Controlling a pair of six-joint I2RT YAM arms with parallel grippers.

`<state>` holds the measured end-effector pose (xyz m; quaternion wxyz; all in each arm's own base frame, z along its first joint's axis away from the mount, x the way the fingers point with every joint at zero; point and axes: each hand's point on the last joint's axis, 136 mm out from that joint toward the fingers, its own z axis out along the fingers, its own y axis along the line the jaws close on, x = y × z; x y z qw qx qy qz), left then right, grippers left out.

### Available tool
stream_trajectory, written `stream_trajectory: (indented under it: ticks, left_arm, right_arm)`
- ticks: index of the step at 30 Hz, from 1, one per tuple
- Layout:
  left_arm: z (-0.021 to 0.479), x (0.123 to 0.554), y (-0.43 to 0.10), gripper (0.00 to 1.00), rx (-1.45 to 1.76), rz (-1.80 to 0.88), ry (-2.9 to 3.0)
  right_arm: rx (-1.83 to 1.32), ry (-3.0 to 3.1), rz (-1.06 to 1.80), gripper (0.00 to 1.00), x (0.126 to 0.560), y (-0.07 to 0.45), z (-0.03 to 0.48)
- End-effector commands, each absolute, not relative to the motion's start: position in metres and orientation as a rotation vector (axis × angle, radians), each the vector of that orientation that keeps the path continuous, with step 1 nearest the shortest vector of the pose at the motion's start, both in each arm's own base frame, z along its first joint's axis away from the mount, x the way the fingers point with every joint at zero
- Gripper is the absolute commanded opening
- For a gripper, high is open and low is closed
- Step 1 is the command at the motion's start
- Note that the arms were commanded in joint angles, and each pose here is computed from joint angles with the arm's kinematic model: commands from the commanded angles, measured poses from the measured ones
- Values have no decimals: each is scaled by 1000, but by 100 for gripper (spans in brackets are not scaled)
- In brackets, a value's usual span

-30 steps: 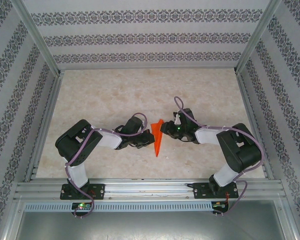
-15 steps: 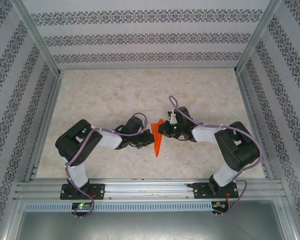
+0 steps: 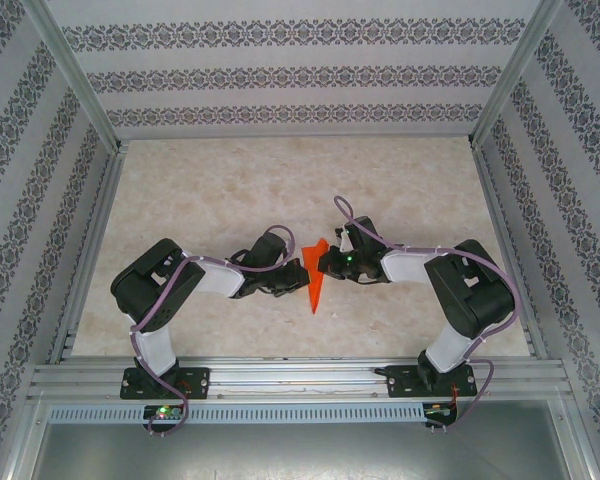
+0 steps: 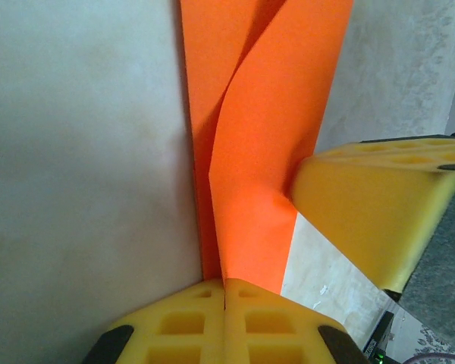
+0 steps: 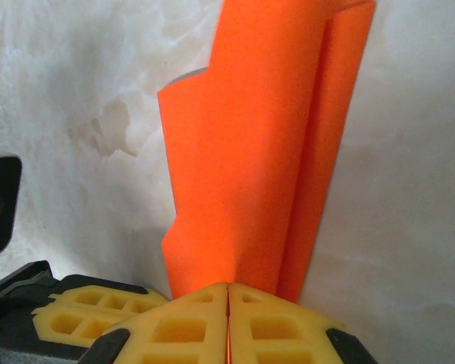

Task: Fold a paper plane with a square sheet of paper (fold left side to right side)
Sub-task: Fold the wing for the fifth time at the center of the table.

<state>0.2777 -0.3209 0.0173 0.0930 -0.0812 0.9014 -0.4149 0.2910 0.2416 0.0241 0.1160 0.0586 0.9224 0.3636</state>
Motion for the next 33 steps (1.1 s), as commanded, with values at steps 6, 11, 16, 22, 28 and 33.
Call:
stream_trajectory:
  ticks: [6, 11, 16, 22, 28, 33]
  left_arm:
    - [-44, 254, -299, 5, -262, -956, 2851]
    - [-45, 252, -301, 5, -255, -965, 2857]
    - [-46, 251, -305, 5, -238, -977, 2861]
    - [-41, 253, -303, 9, -239, -976, 2840]
    - [-10, 260, -292, 20, -223, -959, 2757]
    - [30, 264, -284, 26, -190, -954, 2693]
  right_arm:
    - [146, 2732, 986, 8, 293, 238, 18]
    - [154, 2750, 967, 8, 291, 235, 14]
    - [166, 2772, 947, 8, 289, 232, 10]
    - [206, 2821, 902, 8, 281, 224, -1]
    - [249, 2854, 891, 2, 274, 215, -12]
    - [247, 2866, 892, 0, 271, 214, -15]
